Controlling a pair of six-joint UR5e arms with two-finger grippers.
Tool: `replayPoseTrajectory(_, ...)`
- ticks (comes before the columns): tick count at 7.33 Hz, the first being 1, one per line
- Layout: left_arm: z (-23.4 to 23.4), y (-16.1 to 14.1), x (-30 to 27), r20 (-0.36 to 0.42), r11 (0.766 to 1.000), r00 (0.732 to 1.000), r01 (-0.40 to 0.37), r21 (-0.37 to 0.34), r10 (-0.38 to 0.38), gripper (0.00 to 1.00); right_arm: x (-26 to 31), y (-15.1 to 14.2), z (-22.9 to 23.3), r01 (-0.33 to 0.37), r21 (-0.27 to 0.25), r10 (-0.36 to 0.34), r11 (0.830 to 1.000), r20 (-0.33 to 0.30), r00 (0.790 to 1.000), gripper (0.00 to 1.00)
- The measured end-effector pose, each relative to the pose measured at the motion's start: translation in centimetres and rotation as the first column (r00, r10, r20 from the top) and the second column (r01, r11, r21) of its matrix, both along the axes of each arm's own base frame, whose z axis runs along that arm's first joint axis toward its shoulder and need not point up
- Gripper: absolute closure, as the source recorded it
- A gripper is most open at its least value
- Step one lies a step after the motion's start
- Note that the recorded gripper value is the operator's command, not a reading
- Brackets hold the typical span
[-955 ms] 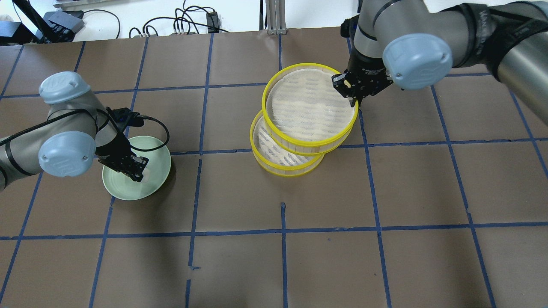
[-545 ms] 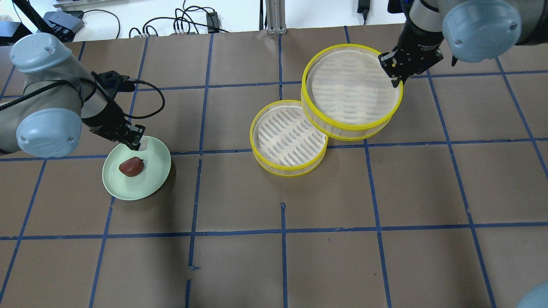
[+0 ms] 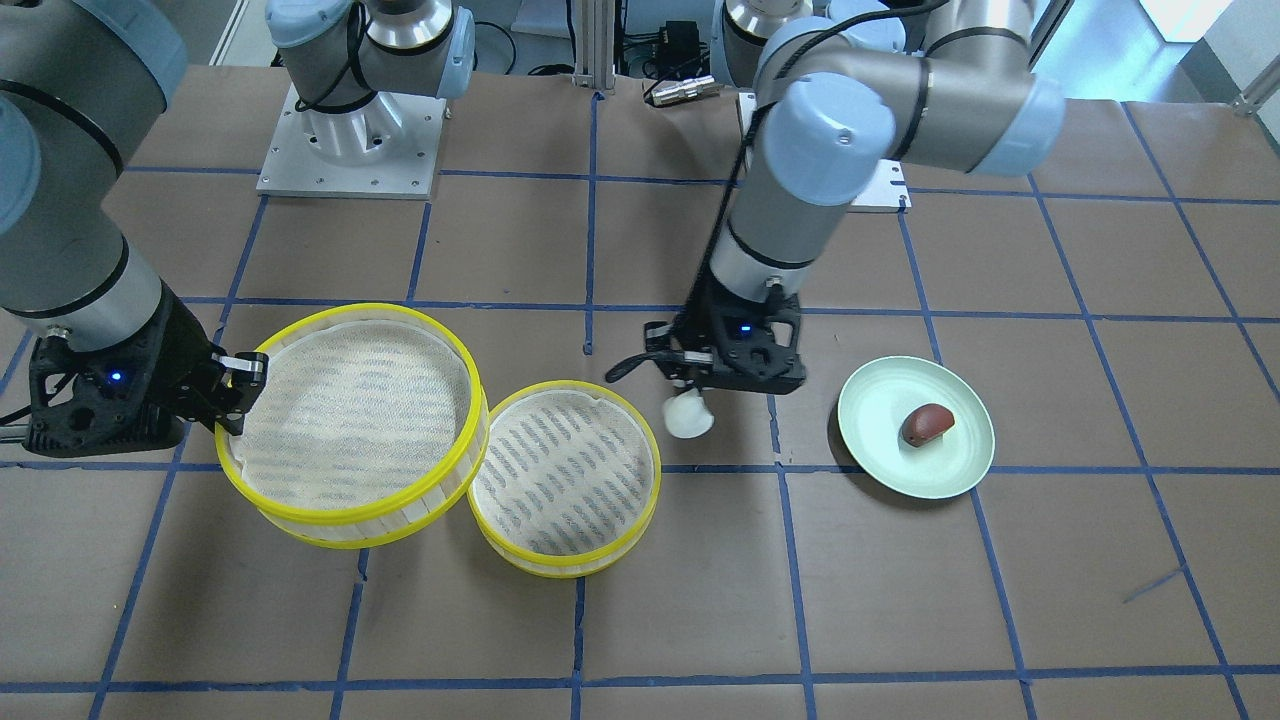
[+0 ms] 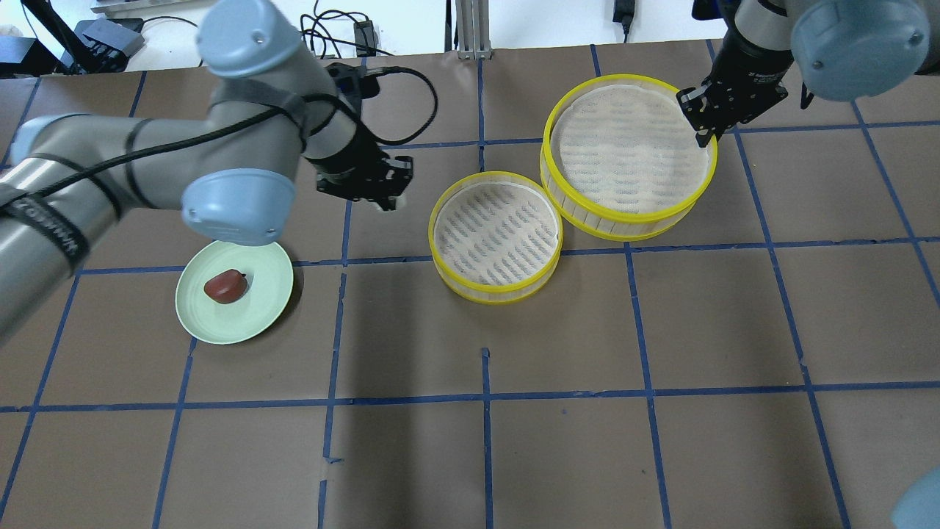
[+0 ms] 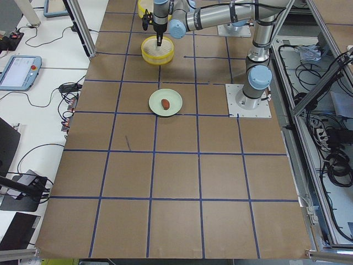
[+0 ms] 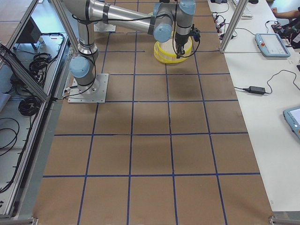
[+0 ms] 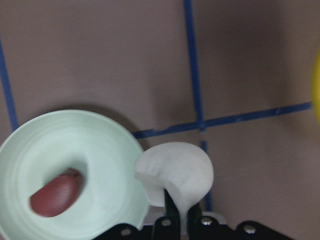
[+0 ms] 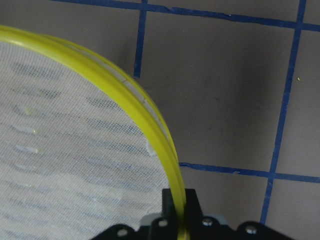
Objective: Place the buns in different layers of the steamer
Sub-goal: 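Lower the white bun into the bottom steamer tier and open the left gripper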
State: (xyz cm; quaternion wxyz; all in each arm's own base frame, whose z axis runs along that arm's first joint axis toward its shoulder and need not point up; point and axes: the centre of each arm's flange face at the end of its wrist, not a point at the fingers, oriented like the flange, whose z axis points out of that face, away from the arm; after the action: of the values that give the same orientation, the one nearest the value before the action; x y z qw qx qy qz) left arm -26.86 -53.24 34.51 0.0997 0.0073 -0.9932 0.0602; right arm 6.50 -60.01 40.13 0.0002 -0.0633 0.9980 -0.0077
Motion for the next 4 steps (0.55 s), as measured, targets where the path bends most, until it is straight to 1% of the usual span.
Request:
replayPoseTrajectory(1,-2.3,-0.4,-3.7,-0.021,1.0,1.0,0.003,-0.025,-0.004,0.01,0.0,0.0,-0.1,0.0,0.003,0.0,1.0,0.0,1.0,0.91)
replayPoseTrajectory(2,-4.3,-0.8,-5.6,-0.018,0.999,1.0,0.008,-0.041,-0.009,0.0,0.0,0.1,-0.2,0.002,0.006,-0.002,1.0,0.001,1.0,0.91)
replayPoseTrajectory(4,-5.6,-0.7,-6.3,-0.001,0.998,1.0,0.012,-0.054,-0.012,0.0,0.0,0.3,-0.5,0.008,0.013,-0.008,1.0,0.001,1.0,0.9)
